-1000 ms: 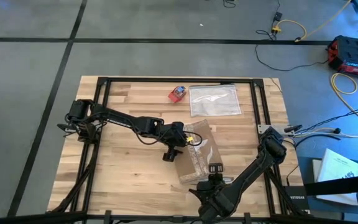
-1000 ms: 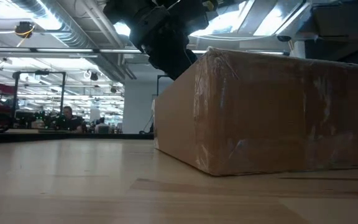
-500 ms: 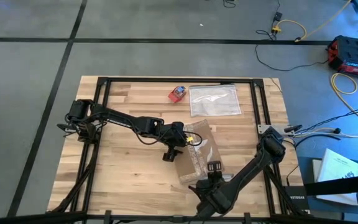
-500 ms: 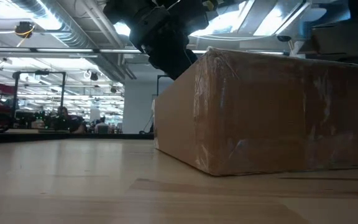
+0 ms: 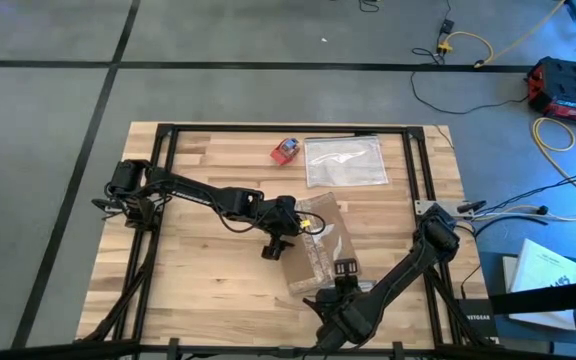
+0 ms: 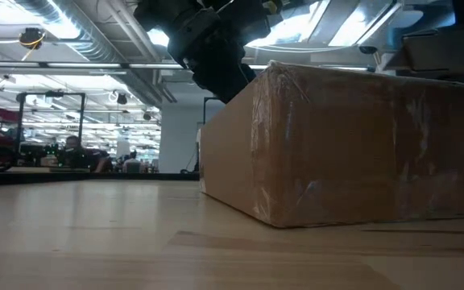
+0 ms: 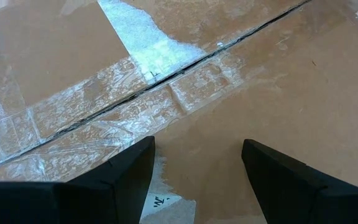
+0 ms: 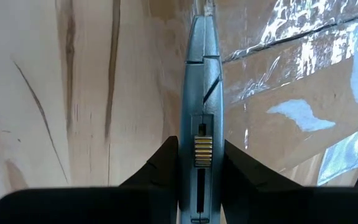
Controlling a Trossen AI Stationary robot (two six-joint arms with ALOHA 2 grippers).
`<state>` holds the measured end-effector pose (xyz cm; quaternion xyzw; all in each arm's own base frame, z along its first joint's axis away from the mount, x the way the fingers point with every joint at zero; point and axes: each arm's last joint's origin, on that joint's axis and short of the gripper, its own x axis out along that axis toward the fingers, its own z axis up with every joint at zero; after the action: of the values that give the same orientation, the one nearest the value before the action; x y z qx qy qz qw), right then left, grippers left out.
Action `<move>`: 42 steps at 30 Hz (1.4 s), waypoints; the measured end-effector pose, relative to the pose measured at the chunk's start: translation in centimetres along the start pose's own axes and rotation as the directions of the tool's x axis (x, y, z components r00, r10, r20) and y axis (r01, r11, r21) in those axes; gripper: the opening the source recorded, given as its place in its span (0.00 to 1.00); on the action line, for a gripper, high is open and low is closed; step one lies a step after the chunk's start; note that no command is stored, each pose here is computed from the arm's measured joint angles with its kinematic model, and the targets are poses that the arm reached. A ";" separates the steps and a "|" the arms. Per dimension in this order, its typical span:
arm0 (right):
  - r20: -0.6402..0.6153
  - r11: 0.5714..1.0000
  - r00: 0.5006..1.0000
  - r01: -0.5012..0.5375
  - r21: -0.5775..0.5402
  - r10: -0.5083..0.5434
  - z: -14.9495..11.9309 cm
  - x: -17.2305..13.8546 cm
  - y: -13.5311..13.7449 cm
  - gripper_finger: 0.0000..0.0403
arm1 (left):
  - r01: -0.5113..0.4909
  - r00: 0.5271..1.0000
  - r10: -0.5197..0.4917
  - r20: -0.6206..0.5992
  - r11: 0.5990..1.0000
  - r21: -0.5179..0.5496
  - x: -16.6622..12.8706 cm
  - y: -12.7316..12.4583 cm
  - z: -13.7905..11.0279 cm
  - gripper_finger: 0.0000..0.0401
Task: Unpack boxes
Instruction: Open the box using the silver cutter
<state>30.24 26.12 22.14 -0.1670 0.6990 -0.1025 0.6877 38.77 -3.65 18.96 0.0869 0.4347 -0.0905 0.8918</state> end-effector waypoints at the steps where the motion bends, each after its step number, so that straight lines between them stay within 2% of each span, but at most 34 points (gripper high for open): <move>1: -0.001 1.000 1.000 -0.001 0.001 0.001 0.0 0.0 0.0 0.15 | 0.000 1.000 0.000 0.000 1.000 0.000 0.0 0.0 0.0 0.58; 42: -0.050 0.999 0.999 -0.010 0.053 0.012 -1.0 0.4 -0.5 0.15 | 0.005 1.000 -0.006 0.006 0.997 0.080 0.0 -0.2 0.1 0.58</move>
<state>29.31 25.43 21.98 -0.1423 0.7142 -0.1215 0.6745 38.78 -3.89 18.99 0.1209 0.4283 -0.1104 0.8887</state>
